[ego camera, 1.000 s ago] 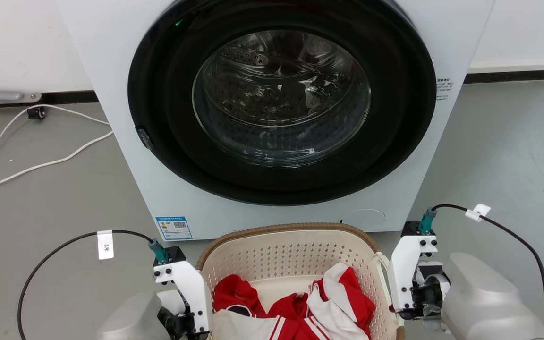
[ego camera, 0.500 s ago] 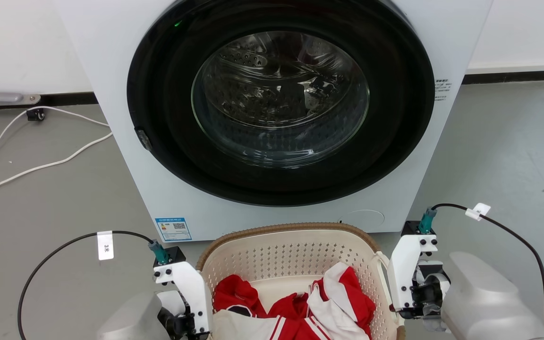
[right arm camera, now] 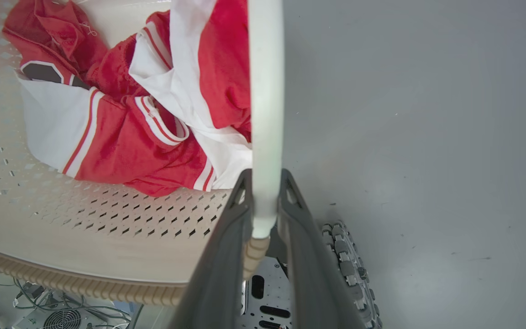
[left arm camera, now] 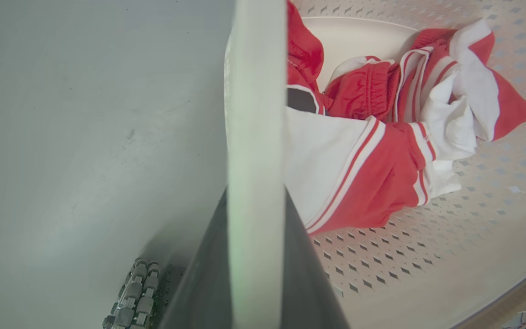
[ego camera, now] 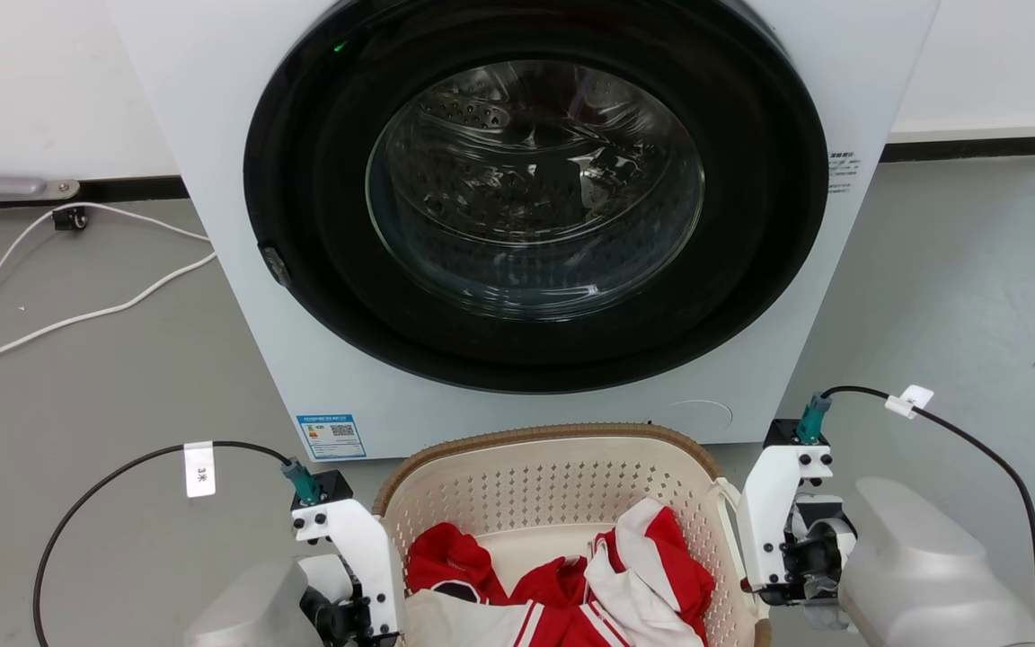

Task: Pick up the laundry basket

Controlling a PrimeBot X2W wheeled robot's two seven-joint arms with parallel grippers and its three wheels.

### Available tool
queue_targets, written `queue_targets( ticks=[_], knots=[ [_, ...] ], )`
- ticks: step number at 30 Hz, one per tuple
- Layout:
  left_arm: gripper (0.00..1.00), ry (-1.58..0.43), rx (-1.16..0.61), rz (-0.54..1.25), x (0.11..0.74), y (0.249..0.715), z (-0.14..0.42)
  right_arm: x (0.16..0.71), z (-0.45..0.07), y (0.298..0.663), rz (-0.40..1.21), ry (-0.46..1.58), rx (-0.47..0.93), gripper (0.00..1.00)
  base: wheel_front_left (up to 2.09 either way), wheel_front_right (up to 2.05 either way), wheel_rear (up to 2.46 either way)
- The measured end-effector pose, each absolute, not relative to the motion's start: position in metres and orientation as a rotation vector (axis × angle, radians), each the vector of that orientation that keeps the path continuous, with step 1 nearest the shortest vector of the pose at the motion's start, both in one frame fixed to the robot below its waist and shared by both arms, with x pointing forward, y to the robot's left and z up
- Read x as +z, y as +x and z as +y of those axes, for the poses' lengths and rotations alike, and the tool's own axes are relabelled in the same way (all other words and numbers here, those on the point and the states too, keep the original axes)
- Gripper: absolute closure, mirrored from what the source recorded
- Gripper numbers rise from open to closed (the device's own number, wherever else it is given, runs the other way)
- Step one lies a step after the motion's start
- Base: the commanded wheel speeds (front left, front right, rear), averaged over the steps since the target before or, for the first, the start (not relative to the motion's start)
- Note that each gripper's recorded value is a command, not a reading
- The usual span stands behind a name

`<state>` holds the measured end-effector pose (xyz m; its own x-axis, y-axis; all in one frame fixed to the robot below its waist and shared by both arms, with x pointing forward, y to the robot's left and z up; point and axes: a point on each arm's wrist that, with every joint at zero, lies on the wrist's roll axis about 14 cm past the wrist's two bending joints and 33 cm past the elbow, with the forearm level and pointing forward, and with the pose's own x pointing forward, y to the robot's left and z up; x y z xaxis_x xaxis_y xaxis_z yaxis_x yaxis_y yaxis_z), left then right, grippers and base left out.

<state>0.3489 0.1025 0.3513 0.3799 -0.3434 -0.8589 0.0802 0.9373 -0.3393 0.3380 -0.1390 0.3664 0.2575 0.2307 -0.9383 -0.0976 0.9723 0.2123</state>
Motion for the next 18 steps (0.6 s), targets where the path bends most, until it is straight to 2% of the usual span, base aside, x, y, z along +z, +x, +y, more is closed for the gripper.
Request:
queue_targets(
  ticks=[18],
  knots=[
    [1.00, -0.266, -0.268, 1.148, 0.3505, 0.3495, 0.1038, 0.3632, -0.1379, 0.3333, 1.311, 0.135, 0.220, 1.00, 0.00, 0.00, 0.00]
  ],
)
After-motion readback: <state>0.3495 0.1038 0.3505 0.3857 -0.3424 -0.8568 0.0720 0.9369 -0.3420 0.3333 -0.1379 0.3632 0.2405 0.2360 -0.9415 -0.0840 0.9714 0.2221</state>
